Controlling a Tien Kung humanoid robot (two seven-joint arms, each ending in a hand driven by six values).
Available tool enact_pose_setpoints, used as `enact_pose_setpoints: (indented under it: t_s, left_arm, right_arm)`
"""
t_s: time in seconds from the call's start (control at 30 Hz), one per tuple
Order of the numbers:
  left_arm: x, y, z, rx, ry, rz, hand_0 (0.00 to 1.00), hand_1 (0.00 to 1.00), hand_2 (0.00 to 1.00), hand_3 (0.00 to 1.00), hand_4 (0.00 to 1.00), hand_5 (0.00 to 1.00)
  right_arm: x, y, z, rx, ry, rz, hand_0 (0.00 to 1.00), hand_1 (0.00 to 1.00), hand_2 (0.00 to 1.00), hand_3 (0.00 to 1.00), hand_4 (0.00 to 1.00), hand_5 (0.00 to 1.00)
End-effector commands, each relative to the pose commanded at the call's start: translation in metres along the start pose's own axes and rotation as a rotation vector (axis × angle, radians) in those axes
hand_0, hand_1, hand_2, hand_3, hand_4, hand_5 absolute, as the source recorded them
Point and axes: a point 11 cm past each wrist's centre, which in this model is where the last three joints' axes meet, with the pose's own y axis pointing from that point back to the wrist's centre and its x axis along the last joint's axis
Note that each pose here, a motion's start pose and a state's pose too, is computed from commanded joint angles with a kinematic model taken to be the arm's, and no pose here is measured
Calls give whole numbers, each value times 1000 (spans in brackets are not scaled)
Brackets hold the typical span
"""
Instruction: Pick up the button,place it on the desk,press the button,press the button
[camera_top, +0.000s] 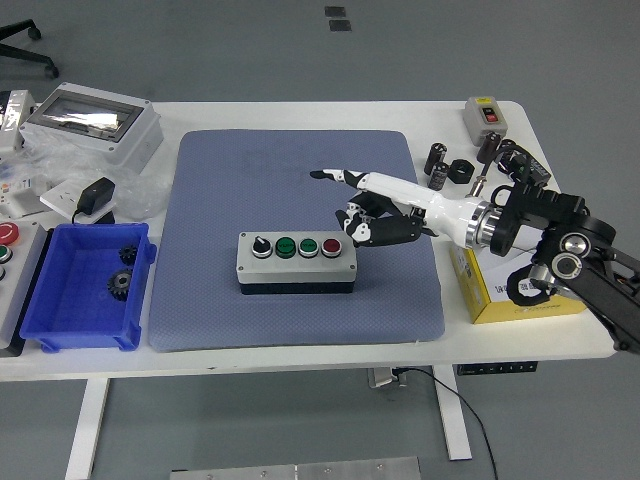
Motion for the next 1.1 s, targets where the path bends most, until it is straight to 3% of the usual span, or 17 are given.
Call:
enact_pose_setpoints:
  t_s: [0.17,0.2,0.33,0.37,0.4,0.53,0.57,0.6,0.77,0.8,0.97,1.0,1.1]
  left_arm:
    - [4,0,-1,-13,-2,32,567,486,472,597,112,2]
    - [5,0,-1,-12,-4,38,572,491,478,597,122,2]
    - [8,-1,-3,-12,-9,52,572,491,478,597,122,2]
    - [8,-1,-4,-9,-10,53,572,491,478,597,122,2]
    - [7,-1,-6,-5,-11,53,570,488,476,608,115,2]
    - [3,-2,-13,13,-12,51,570,488,476,608,115,2]
    - [2,-2,-14,14,-11,51,570,488,476,608,115,2]
    - [2,-2,-15,16,-10,51,568,486,476,647,110,2]
    - [3,-2,-14,22,-10,56,568,486,476,647,110,2]
    - [3,-2,-14,21,-9,58,568,486,475,639,109,2]
    - [6,-1,-10,13,-8,64,568,486,475,639,109,2]
    - [6,-1,-10,12,-7,64,566,485,475,634,106,2]
    - [5,-1,-11,16,-6,63,566,485,475,634,106,2]
  right_arm:
    - [27,30,-8,102,16,241,146,301,222,998,221,118]
    - [33,36,-9,121,15,291,104,336,418,998,517,235]
    - [48,57,-5,170,14,477,104,336,418,998,517,235]
    - [48,60,-1,172,19,518,104,336,418,998,517,235]
    - [49,62,4,167,22,559,315,553,701,988,608,246]
    - [39,62,36,66,33,670,315,553,701,988,608,246]
    - [35,63,42,37,41,685,315,553,701,988,608,246]
    - [32,64,48,10,52,697,531,706,798,974,638,253]
    - [19,60,67,-106,142,707,531,706,798,974,638,253]
    - [17,58,68,-120,159,697,701,776,851,969,687,275]
    - [7,49,70,-152,226,647,701,776,851,969,687,275]
    - [7,49,70,-154,227,645,888,910,976,998,881,426]
    - [7,51,72,-165,228,650,888,910,976,998,881,426]
